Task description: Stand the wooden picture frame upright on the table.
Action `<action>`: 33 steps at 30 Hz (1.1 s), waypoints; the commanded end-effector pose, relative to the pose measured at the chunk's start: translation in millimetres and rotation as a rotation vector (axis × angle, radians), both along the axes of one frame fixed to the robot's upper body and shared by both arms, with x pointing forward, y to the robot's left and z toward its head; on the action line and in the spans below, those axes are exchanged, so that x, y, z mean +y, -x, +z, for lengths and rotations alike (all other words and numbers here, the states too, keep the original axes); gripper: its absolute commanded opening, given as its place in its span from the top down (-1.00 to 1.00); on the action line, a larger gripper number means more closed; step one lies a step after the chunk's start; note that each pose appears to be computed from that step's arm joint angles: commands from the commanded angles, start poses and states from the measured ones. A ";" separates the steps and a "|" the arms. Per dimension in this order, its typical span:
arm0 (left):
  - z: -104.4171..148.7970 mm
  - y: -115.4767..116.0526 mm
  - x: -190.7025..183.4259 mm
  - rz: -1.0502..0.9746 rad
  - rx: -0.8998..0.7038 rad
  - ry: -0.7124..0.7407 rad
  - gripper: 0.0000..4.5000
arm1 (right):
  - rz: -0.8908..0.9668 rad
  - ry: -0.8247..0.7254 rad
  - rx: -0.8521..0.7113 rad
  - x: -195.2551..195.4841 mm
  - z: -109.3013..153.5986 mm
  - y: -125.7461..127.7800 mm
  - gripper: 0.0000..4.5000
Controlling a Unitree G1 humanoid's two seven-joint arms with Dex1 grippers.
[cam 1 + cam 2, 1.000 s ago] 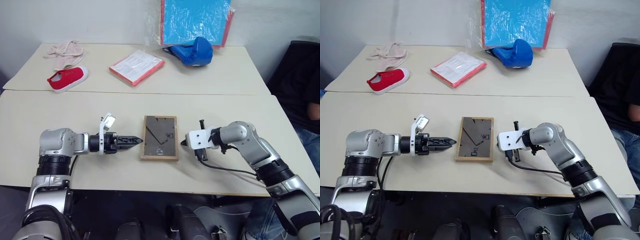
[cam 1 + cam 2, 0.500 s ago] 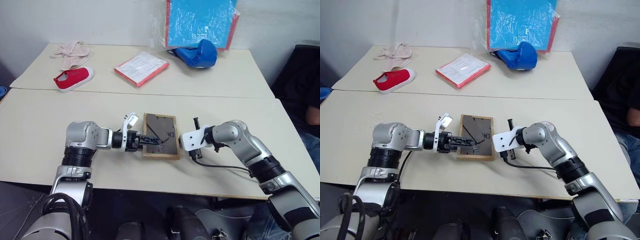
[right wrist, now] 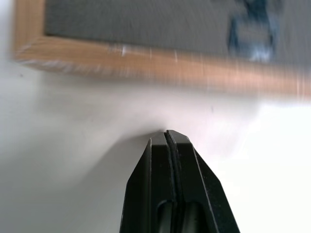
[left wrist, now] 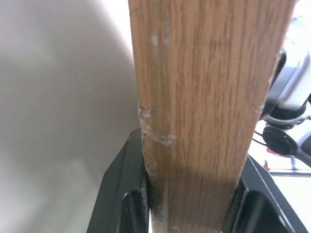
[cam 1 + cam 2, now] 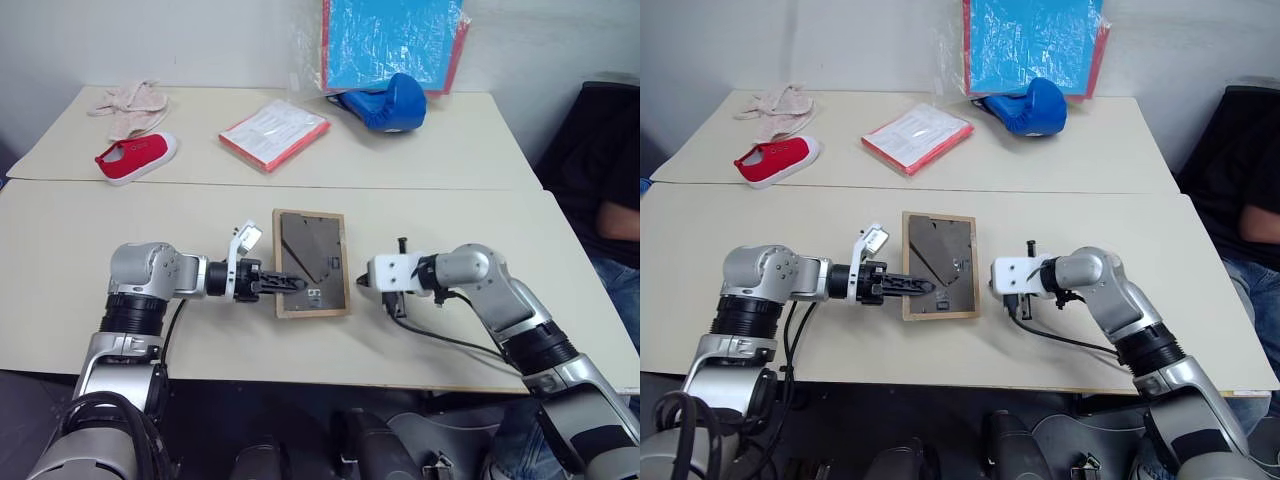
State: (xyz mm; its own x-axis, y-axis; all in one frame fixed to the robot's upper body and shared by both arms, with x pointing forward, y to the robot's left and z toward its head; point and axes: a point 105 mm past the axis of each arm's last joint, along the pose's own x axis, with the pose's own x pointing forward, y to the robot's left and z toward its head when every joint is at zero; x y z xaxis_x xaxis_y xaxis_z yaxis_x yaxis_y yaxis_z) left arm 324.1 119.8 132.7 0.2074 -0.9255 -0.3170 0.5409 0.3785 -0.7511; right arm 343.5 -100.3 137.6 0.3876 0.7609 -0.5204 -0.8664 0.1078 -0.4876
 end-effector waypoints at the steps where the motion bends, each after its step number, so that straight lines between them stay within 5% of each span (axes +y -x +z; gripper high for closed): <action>1: 26.4 0.8 -0.1 -0.042 -0.155 0.023 0.44 | -0.007 -0.235 0.105 3.9 62.5 6.4 0.48; 11: 40.9 9.9 -9.4 -0.139 -0.289 -0.010 0.44 | 0.042 -0.481 0.346 45.2 104.9 15.1 -0.99; 18: 44.6 9.4 -8.4 -0.147 -0.304 -0.014 0.44 | 0.200 -0.464 0.360 72.6 105.1 42.9 -1.00; 25: 42.3 2.8 1.0 -0.108 -0.305 -0.036 0.44 | 0.194 -0.456 0.335 54.8 109.6 56.7 -1.00; 29: 47.4 5.4 2.9 -0.108 -0.300 -0.010 0.44 | -0.013 -0.272 0.011 3.2 97.9 24.7 -1.00; 33: 52.2 10.3 1.6 -0.130 -0.304 -0.001 0.44 | 0.055 -0.090 -0.267 -24.7 87.2 19.7 -1.00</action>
